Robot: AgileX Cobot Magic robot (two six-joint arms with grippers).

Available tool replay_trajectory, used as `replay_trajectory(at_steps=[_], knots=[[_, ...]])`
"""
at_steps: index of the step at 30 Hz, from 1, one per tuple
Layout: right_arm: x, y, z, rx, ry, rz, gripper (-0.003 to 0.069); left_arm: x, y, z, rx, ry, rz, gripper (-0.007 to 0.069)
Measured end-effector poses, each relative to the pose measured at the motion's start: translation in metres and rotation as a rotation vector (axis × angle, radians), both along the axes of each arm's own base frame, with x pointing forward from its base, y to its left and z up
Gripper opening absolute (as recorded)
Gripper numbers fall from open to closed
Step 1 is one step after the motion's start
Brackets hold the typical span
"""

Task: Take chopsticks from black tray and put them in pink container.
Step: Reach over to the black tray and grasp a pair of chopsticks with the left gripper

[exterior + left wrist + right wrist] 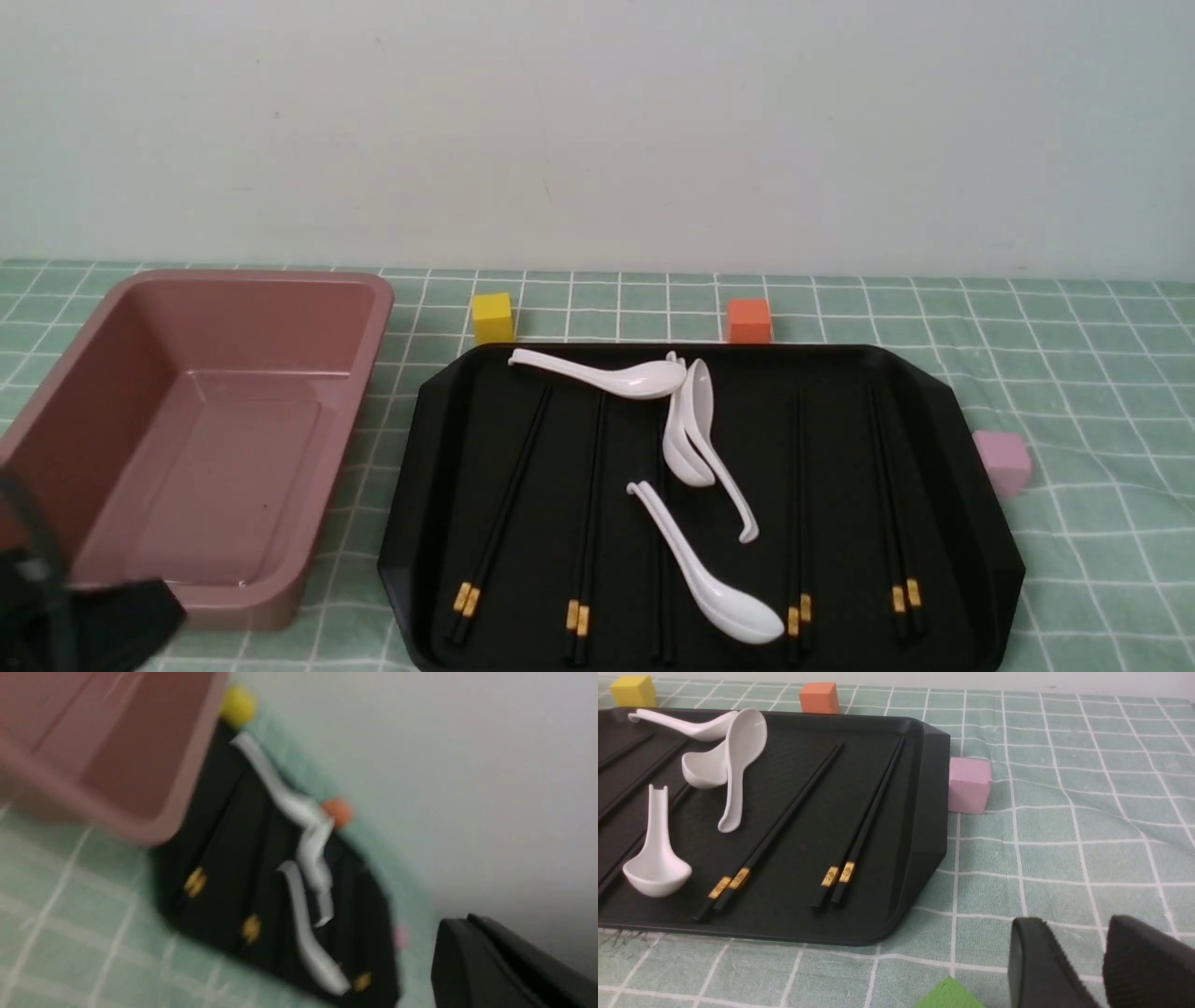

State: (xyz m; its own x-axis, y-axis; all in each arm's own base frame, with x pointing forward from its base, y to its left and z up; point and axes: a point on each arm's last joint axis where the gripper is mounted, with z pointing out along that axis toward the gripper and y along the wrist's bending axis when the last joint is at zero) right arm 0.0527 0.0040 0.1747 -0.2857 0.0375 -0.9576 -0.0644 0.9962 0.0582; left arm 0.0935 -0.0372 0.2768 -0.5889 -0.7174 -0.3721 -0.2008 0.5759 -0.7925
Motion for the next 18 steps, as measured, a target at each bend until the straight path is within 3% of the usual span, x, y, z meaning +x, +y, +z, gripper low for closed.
replay_trajectory(at_steps=[1,4,9,13,18], knots=[[0.0,0.0,0.0,0.0,0.0,0.0,0.0239,0.018,-0.001,-0.003,0.103,0.148,-0.068,-0.0013],[0.0,0.0,0.0,0.0,0.0,0.0,0.0239,0.056,-0.001,-0.002,0.262,0.335,-0.187,-0.0013],[0.0,0.0,0.0,0.0,0.0,0.0,0.0239,0.117,-0.013,-0.008,0.382,0.615,-0.411,-0.0013],[0.0,0.0,0.0,0.0,0.0,0.0,0.0239,0.155,-0.056,-0.021,0.484,0.659,-0.561,-0.0013],[0.0,0.0,0.0,0.0,0.0,0.0,0.0239,0.184,-0.109,-0.027,0.653,0.637,-0.6,-0.0013]])
